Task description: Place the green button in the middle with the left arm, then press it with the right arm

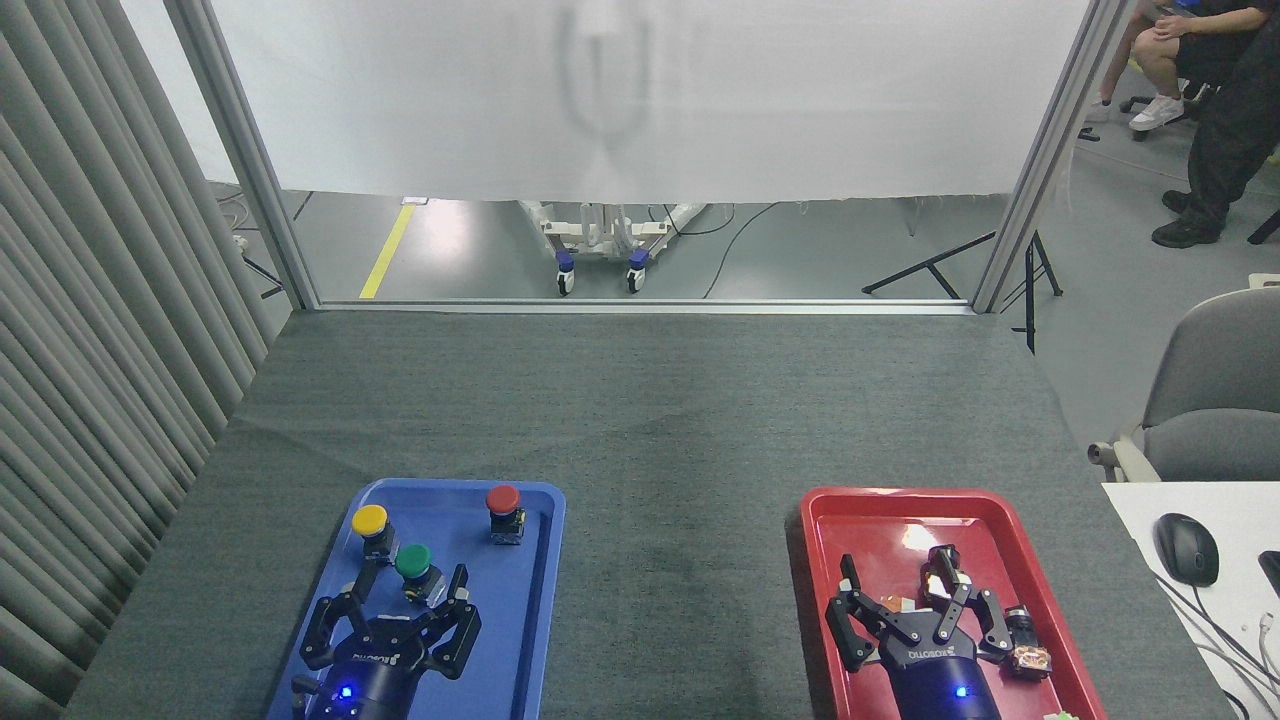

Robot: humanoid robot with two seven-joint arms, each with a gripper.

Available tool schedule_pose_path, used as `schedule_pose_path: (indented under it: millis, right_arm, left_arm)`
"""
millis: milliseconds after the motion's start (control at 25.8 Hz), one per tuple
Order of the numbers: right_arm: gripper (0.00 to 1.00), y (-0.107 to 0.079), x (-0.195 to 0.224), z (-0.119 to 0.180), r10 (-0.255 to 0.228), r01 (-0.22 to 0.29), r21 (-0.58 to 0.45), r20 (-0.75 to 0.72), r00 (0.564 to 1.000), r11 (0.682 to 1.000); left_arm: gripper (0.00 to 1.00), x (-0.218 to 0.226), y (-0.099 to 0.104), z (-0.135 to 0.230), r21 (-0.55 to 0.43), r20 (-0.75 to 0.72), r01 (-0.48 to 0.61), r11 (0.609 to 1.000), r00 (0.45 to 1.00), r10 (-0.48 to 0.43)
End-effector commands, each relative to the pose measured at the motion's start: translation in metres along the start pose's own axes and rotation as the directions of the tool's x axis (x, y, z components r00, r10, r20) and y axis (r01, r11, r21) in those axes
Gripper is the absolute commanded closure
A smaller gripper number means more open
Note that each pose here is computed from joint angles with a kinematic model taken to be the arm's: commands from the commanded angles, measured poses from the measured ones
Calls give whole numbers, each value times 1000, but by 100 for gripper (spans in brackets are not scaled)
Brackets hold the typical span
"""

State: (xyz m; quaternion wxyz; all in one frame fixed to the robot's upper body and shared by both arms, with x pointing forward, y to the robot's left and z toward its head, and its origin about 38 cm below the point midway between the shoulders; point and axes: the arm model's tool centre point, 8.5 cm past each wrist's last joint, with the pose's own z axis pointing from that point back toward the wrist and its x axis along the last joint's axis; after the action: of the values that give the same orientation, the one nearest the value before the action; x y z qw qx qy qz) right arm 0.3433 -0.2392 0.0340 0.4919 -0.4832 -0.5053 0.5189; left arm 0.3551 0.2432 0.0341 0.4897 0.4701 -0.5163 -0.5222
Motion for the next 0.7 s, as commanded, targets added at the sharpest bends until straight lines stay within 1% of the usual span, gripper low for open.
schedule_pose_path:
  millis: [0, 194, 426, 658]
  right_arm:
    - [1, -1, 2, 0, -4, 4, -9, 11, 1000, 1000]
    - [1, -1, 11, -1, -16, 16, -11, 23, 1000, 1000]
    - [1, -1, 12, -1, -5, 5, -11, 34, 999, 1000]
    - [1, -2, 19, -2, -25, 25, -13, 27, 999, 1000]
  left_arm:
    - [0, -5, -9, 1, -27, -2, 8, 1000, 1000, -8]
    - [0, -20, -26, -2, -80, -10, 34, 996, 999, -35]
    - [0, -35, -45, -14, -163, 11, 56, 985, 998, -55]
    - [1, -44, -52, -29, -197, 17, 59, 979, 998, -57]
